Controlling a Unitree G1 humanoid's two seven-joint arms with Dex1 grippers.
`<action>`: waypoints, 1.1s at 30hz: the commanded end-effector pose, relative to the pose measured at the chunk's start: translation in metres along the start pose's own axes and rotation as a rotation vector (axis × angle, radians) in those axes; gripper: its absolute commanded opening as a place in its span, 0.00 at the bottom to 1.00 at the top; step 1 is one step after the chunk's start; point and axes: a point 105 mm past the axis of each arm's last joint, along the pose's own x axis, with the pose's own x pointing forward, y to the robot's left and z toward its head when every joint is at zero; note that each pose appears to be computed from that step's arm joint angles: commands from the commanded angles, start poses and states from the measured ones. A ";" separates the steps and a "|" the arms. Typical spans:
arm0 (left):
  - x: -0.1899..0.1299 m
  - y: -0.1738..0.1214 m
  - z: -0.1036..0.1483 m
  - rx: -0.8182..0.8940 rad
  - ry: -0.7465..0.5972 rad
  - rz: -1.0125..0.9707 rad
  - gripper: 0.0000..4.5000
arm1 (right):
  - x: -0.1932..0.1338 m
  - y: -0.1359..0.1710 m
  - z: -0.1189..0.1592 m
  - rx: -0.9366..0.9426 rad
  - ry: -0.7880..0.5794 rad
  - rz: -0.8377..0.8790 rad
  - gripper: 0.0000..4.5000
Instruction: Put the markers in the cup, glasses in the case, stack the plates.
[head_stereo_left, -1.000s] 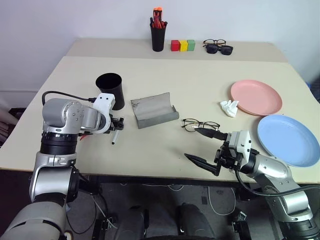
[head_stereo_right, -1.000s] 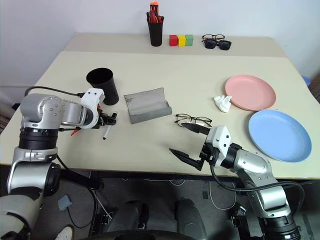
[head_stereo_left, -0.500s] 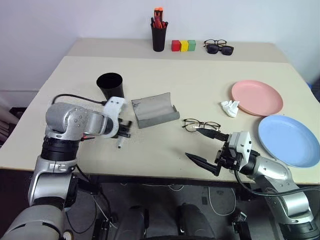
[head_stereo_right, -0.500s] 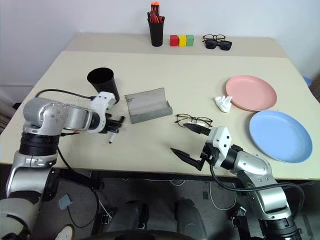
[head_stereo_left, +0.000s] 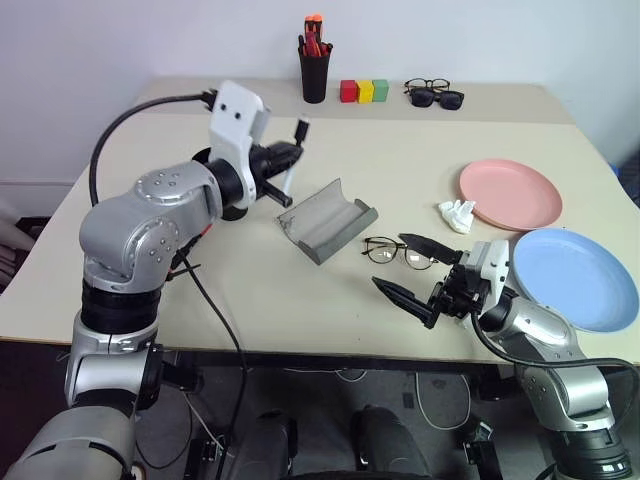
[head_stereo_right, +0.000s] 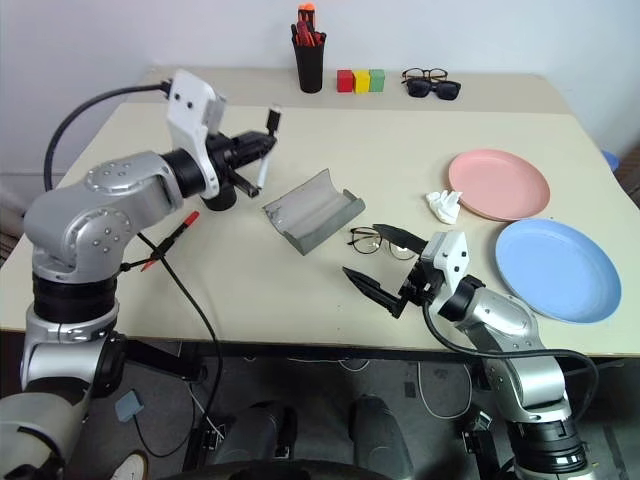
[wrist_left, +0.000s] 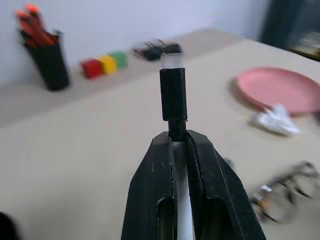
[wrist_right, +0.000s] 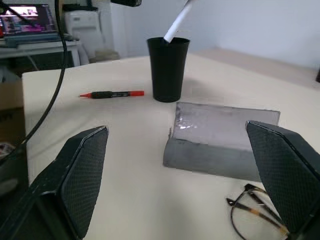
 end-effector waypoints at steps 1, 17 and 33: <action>0.000 0.008 0.013 0.039 -0.085 0.056 0.02 | 0.003 -0.004 0.016 -0.029 -0.044 -0.013 1.00; -0.009 0.079 0.014 0.474 -0.329 0.731 0.02 | 0.023 -0.010 0.024 -0.054 -0.067 -0.004 1.00; 0.004 0.096 -0.021 0.329 -0.285 0.780 0.02 | 0.029 -0.009 0.030 -0.041 -0.098 0.004 1.00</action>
